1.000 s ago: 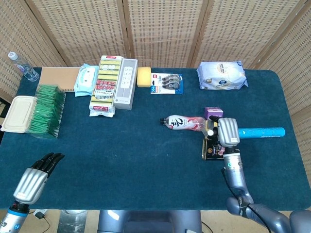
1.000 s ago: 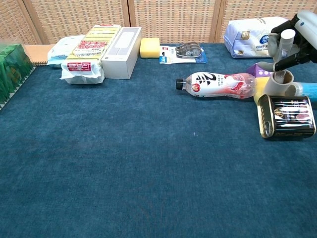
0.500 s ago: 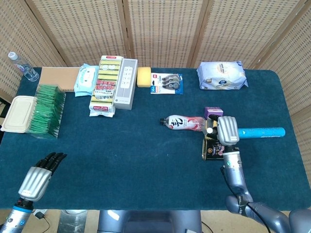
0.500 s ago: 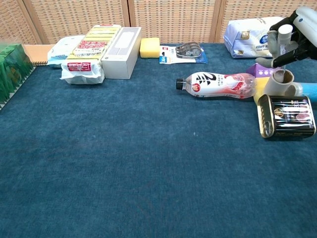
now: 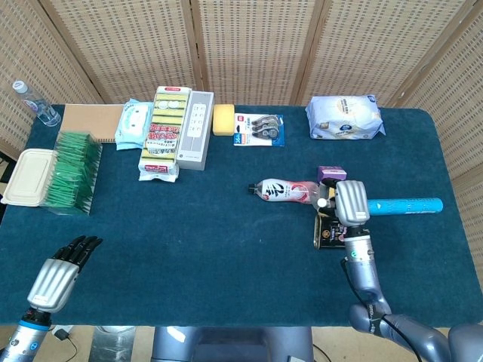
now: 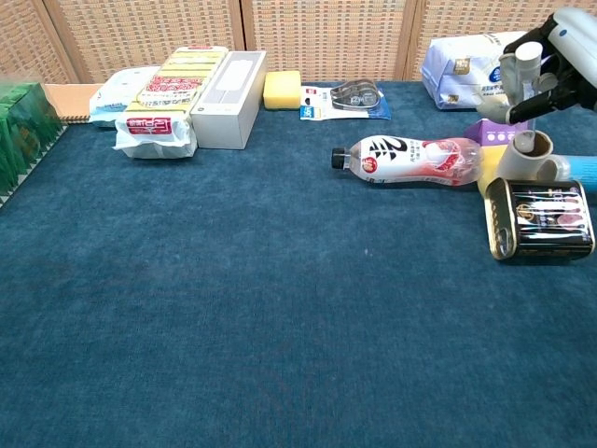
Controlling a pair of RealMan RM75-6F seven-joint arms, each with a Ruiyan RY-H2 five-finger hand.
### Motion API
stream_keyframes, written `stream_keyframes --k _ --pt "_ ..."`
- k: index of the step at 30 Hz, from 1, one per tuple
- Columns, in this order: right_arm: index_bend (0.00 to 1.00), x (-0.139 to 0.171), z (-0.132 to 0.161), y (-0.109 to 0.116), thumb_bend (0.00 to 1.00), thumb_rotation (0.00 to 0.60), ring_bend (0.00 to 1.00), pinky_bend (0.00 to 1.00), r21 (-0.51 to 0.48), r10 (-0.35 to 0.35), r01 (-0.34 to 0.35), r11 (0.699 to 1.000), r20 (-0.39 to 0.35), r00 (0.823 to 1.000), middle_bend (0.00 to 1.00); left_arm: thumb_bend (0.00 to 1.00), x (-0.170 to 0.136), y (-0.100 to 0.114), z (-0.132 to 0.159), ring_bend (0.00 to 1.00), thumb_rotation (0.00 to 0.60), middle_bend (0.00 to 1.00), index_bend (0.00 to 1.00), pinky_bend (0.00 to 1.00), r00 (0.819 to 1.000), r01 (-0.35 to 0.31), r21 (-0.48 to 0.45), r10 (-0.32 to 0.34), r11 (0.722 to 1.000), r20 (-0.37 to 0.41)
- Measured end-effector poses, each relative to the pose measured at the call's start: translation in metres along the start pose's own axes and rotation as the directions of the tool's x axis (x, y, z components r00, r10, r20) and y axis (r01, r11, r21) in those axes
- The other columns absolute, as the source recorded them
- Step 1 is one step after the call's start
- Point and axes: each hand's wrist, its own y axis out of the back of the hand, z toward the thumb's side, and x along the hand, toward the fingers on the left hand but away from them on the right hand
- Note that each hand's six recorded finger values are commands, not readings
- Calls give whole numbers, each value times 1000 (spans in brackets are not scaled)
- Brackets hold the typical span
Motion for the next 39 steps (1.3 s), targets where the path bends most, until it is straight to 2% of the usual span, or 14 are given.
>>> stream_keyframes --k 9,24,33,39 --pt "770 -1 3 2 326 600 990 935 -8 -9 9 1000 -8 1000 900 218 1 0 0 148 600 178 103 330 1000 -2 5 2 1000 -6" --pt "786 -2 12 6 331 600 1000 946 -19 -27 27 999 -28 999 917 211 0 0 1 148 600 178 102 330 1000 3 2 -3 1000 2" --pt "786 -6 19 7 332 600 1000 947 -63 -22 20 998 -27 999 918 210 0 -1 2 148 600 178 103 330 1000 10 0 -10 1000 5" --pt "787 -10 22 16 332 600 1000 949 -91 -32 30 995 -23 999 920 211 -1 0 3 148 600 178 102 330 1000 8 1 -8 1000 9"
